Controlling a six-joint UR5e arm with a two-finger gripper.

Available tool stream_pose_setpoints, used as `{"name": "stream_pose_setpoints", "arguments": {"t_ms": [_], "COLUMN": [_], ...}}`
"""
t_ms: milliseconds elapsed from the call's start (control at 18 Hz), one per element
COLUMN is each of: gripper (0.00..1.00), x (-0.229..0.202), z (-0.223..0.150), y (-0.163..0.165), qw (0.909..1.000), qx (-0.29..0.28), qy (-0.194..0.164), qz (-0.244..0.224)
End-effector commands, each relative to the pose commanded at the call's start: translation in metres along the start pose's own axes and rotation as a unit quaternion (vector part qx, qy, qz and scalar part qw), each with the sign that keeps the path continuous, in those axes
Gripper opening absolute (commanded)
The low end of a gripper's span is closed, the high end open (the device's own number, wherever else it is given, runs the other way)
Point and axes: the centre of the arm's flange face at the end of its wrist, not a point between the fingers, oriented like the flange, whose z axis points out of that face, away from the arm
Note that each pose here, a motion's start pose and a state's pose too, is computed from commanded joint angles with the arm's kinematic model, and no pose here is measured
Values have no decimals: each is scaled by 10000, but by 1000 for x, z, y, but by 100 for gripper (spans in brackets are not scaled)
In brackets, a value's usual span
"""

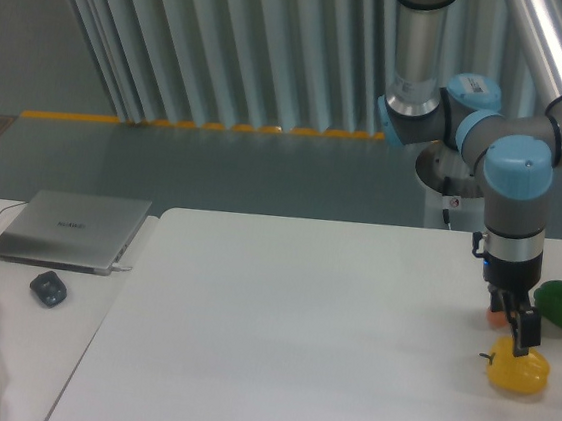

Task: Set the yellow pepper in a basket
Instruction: 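Close the gripper around the yellow pepper's body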

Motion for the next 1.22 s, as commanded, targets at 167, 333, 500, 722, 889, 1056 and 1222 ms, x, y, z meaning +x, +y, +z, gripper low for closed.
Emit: {"name": "stream_pose_setpoints", "arguments": {"t_ms": [167, 333, 500, 722, 889, 1056, 1222], "gripper": [100, 100, 100, 100, 100, 100, 100], "x": [-3, -3, -1, 5, 4, 4, 4], "z": [11, 21, 25, 35, 40, 48, 54], "y": [-9, -21, -21, -15, -13, -14, -15], "qw": [9962, 9926, 9914, 9870, 9870, 9877, 9874], "qx": [-425, -563, -557, -812, -810, -769, -771], "qy": [107, 196, 247, 430, 471, 515, 567], "qz": [756, 1058, 1156, 1319, 1310, 1257, 1258]}}
